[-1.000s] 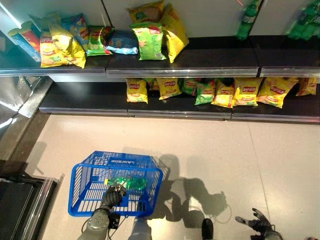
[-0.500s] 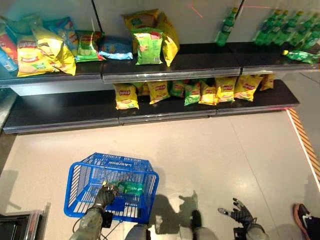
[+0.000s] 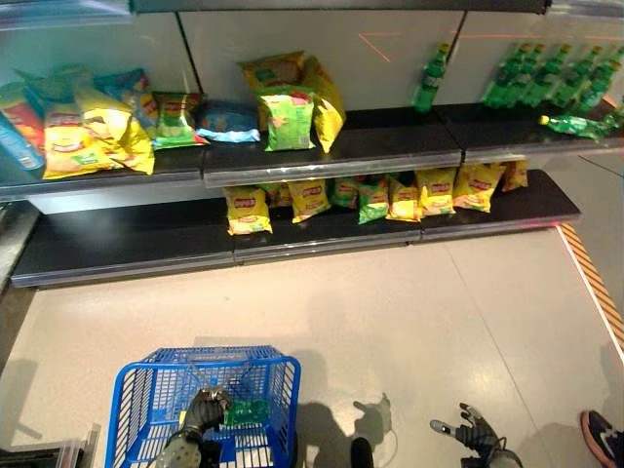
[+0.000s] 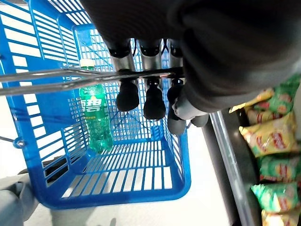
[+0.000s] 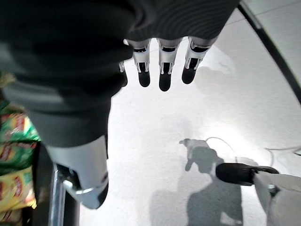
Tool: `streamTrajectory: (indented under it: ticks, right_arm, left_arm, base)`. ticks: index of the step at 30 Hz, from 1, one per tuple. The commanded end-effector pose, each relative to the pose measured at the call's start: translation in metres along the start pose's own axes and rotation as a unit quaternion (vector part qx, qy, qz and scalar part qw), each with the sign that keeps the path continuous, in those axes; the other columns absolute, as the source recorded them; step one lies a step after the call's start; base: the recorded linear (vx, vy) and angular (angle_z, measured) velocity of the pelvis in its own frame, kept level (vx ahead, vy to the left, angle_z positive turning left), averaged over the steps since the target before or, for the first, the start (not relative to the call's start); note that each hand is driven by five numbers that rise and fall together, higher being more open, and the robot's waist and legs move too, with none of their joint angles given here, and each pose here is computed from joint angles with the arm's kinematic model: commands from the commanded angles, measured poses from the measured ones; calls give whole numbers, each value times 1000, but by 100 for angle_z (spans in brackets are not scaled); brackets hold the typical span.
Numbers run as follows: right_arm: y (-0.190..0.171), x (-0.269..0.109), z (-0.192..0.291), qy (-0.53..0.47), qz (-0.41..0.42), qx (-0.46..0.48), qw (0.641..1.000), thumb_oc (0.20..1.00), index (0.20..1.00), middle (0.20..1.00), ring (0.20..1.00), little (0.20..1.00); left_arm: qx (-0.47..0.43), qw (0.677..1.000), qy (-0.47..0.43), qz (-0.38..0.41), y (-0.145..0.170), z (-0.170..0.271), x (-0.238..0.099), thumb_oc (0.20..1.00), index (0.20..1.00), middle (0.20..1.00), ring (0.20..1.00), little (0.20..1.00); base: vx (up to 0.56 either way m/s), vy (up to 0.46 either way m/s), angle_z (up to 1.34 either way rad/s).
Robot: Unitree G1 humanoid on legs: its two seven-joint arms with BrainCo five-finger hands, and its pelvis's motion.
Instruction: Pick up the snacks into the basket
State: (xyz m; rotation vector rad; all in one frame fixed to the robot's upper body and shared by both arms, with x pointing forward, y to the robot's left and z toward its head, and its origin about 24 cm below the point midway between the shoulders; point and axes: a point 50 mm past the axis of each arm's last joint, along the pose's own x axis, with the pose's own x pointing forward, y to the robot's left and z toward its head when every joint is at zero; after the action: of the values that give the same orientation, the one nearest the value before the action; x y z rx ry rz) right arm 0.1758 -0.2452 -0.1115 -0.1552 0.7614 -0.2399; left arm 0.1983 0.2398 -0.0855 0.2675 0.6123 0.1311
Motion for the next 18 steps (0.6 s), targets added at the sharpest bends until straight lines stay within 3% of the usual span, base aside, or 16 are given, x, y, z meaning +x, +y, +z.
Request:
streamTrajectory:
  ticks: [1, 9, 14, 18]
  right_arm:
    - [-22, -1, 25, -67, -17, -11, 998, 1000, 1000, 1000, 1000, 1000]
    - [-24, 3, 47, -105, -37, -5, 994, 1000, 1000, 1000, 1000, 1000]
    - [-11, 3, 52, -110, -10, -13, 994, 1000, 1000, 1000, 1000, 1000]
    - [-2, 3, 69, -143, 3, -9, 990, 1000, 1000, 1000, 1000, 1000]
  left_arm:
    - [-5, 997, -77, 25, 8, 30, 3, 200, 200, 200, 200, 200]
    - [11, 997, -59, 48, 19, 21, 2, 200, 200, 200, 200, 200]
    - [19, 996, -73, 55, 28, 24, -1, 200, 200, 200, 200, 200]
    - [35, 993, -98, 50, 30, 36, -1, 200, 200, 200, 200, 200]
  base:
    - [70, -93, 70]
    - [314, 71, 15]
    - [429, 304, -93]
    - [204, 230, -4]
